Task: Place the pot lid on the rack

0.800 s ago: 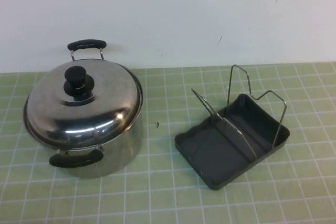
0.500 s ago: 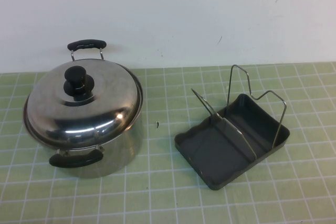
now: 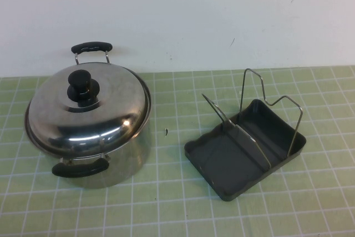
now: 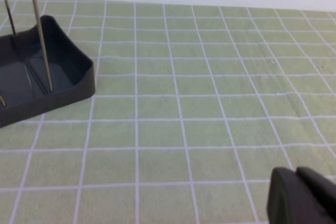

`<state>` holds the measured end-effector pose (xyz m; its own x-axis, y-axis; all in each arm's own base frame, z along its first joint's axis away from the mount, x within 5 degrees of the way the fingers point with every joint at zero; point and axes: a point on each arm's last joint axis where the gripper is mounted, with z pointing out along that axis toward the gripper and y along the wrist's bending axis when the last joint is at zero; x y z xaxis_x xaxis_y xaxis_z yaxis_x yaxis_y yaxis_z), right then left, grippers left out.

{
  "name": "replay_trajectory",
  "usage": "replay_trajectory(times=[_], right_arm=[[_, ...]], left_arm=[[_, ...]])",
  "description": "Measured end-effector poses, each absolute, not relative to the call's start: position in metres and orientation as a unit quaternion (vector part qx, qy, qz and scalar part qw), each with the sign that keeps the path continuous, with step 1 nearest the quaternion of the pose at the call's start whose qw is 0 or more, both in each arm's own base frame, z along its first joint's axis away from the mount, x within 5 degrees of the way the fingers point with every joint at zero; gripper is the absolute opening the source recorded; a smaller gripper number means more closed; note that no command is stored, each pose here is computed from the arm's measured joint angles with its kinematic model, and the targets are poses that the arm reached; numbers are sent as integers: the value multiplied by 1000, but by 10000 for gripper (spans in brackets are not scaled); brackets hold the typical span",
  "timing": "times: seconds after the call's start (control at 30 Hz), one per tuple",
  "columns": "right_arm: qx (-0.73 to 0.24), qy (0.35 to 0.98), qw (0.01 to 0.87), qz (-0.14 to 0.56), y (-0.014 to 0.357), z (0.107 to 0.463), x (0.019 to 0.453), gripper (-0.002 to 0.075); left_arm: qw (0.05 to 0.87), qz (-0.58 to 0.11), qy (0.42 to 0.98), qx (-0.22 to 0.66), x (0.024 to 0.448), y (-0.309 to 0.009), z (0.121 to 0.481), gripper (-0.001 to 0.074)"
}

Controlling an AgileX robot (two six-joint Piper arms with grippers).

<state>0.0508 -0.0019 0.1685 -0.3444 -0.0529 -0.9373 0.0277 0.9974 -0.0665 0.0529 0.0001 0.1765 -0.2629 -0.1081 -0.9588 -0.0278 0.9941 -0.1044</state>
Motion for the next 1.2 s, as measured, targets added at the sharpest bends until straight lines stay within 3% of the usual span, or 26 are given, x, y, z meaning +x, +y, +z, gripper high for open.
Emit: replay_trajectory(times=[0.43,0.63,0.87,1.03,1.2], right_arm=[[-8,817,576,-36,-2,169,51,-1],[-5,767,640,-43,-3,182,55,-1],[3,606,793,-61,-5,222,53,-1],[7,505,860,-69,-5,242,45,-1],[9,447,892,-74,-5,252,38,-1]], left_arm=[[607,-33,793,-43,53,0,177,-3],[648,-30,761,-36,55,0,185,-3],[810,-26,586,-5,52,-2,228,-3],[877,-33,479,6,42,-4,249,-3],[906,-37,422,11,35,-4,258,-3]])
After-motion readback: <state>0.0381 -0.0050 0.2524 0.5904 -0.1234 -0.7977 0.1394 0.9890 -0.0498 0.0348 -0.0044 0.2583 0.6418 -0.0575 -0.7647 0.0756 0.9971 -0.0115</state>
